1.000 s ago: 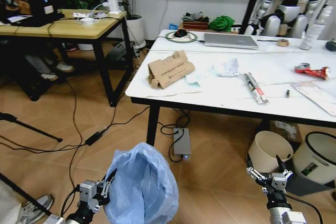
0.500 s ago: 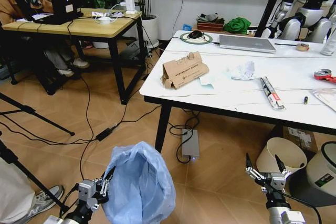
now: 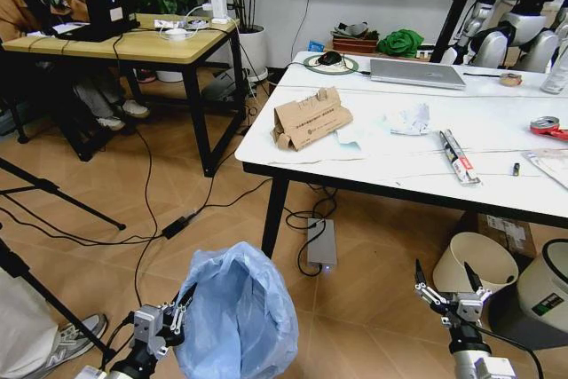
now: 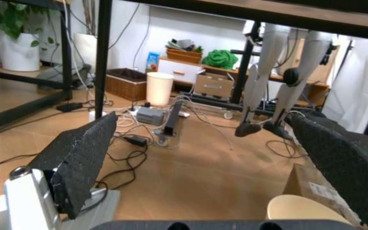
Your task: Pick up the trash bin and place the trash from the table into it.
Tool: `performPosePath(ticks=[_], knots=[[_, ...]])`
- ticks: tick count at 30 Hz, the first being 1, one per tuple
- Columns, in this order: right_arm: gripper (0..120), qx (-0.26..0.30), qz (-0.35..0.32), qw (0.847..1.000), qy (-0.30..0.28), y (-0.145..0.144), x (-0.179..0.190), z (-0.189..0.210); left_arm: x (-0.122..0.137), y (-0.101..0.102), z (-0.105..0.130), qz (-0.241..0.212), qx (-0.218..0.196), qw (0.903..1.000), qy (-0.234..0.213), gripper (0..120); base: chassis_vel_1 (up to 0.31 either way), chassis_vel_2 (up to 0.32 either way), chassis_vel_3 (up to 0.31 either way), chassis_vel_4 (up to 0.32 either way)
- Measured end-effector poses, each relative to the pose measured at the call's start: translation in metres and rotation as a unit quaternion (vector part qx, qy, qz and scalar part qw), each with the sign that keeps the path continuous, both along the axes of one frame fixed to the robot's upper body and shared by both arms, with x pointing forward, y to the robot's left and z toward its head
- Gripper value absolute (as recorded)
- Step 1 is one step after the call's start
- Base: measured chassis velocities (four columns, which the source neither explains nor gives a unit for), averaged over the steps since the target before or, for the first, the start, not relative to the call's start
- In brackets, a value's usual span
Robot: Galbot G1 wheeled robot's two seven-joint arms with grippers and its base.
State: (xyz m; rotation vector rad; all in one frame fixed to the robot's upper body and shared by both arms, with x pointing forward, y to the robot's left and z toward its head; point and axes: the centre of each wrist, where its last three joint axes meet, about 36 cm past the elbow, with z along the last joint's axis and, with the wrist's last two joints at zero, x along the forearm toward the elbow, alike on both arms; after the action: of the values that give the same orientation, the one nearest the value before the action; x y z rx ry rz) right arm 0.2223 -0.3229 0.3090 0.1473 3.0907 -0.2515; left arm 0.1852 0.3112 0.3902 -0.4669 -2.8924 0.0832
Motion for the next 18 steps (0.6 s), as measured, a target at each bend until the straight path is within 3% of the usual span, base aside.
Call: performPosePath(ticks=[18], knots=[[100, -0.001, 0.001, 1.0, -0.001, 0.0001, -0.0018, 0.0002, -0.0007, 0.0, 0.0012, 0.002, 0.0, 0.9999, -0.013, 0, -0.044, -0.047, -0.052, -0.051]])
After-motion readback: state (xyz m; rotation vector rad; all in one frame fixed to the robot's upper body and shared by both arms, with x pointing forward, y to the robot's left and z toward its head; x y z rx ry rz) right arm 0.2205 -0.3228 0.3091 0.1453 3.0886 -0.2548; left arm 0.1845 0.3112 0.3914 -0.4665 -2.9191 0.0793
